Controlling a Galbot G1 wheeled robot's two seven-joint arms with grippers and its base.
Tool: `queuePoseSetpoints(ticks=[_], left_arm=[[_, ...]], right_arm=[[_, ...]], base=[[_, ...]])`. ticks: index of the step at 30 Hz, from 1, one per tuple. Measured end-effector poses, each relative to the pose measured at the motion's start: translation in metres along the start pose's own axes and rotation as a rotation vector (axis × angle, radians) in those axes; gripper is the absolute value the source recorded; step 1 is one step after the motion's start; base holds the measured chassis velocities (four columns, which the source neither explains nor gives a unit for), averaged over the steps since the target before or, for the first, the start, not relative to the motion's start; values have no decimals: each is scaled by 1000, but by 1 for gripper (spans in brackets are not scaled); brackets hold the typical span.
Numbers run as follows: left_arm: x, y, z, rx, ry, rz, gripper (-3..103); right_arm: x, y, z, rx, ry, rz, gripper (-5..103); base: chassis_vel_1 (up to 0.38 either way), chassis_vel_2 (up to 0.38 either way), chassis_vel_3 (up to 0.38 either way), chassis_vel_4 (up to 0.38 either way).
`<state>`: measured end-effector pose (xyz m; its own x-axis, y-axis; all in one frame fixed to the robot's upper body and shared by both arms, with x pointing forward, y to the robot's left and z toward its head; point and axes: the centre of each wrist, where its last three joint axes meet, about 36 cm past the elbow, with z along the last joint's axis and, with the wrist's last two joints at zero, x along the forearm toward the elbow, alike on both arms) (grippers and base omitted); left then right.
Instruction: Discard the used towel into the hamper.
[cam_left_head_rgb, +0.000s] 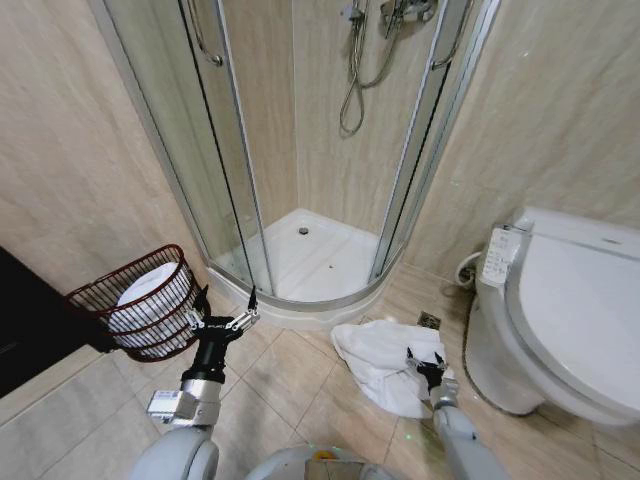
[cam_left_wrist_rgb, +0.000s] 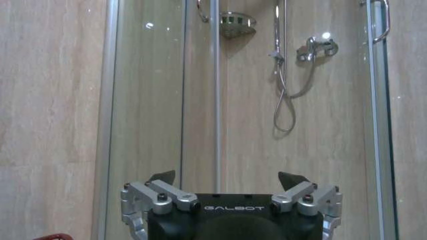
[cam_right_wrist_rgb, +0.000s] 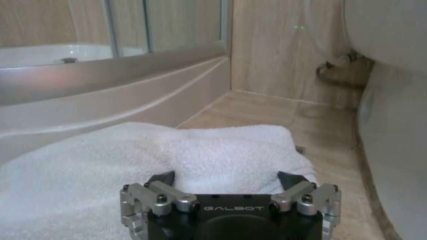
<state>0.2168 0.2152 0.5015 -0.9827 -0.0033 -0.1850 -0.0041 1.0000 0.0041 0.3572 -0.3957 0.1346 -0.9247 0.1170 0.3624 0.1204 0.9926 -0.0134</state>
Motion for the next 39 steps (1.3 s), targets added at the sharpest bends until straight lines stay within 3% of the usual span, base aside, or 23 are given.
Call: queuePoseSetpoints(ticks=[4,11,15,26,31,39], left_arm=[[0,0,0,0,0,0,100],[0,0,0,0,0,0,100],[0,0,0,0,0,0,100],[0,0,0,0,0,0,100],[0,0,0,0,0,0,100],[0,0,0,0,0,0,100]], right_arm=[[-3,-5,4,-5,-6,-18,99],[-2,-6,9,-11,-20,-33,77],[-1,-5,11,-10,-22,-34,73],[4,-7,16,-3,-28,-34,37],[5,-6,17,-4,-28,-34,29],[8,-5,18,-5,-30,-33,7]], base=[[0,0,0,0],[0,0,0,0],[0,0,0,0],[0,0,0,0],[0,0,0,0],[0,0,0,0]])
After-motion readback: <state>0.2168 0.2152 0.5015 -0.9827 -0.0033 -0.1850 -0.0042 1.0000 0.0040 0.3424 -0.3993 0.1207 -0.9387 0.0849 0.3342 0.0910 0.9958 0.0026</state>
